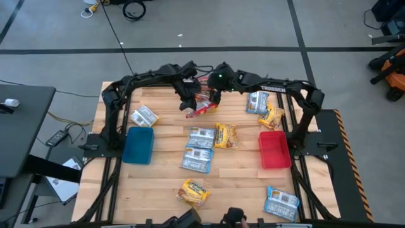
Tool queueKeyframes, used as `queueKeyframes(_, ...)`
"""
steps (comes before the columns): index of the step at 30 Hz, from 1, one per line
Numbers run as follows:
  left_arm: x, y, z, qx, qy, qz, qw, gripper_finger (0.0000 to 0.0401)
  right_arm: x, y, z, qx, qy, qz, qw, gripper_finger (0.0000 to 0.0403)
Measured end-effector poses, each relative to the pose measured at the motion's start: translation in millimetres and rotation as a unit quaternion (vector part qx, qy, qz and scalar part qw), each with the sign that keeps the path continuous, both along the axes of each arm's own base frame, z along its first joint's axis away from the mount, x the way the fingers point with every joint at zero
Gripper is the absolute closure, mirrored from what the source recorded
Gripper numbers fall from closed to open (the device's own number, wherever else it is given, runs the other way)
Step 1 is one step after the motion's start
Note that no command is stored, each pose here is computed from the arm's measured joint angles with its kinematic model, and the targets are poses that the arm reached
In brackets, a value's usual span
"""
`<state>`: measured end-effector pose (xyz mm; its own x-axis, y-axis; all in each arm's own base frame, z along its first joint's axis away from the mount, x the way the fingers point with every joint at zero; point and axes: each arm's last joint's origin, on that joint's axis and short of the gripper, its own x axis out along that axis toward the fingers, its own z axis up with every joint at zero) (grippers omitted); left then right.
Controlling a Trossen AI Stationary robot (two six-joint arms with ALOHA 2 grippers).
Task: Sort Maruchan noodles
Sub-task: Put the red noodle pack into the yellow bin
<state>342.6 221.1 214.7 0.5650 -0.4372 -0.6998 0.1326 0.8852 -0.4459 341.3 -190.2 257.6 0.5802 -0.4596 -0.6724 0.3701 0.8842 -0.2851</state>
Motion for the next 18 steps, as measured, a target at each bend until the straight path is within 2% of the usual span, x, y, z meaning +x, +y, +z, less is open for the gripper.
queueKeyframes(3,0,-1,-1,0.018,0.021,0.005,1.000,0.0393,-5,-1,0,0.024,0.005,0.013,1.000,0.0128)
queueKeyframes(8,-2,-2,-2,0.017,0.035,0.009,0.999,0.0392,-22,-1,-5,0.112,0.042,0.068,0.990,0.0129)
queueKeyframes(12,-2,-2,-2,0.018,0.036,0.012,0.999,0.0391,-25,1,-21,0.170,0.020,0.111,0.979,0.0128)
queueKeyframes(15,-1,-1,-2,0.025,0.032,0.015,0.999,0.0391,-21,3,-29,0.167,-0.008,0.130,0.977,0.0128)
queueKeyframes(18,1,1,-1,0.030,0.029,0.026,0.999,0.0390,-19,5,-38,0.140,-0.019,0.130,0.981,0.0129)
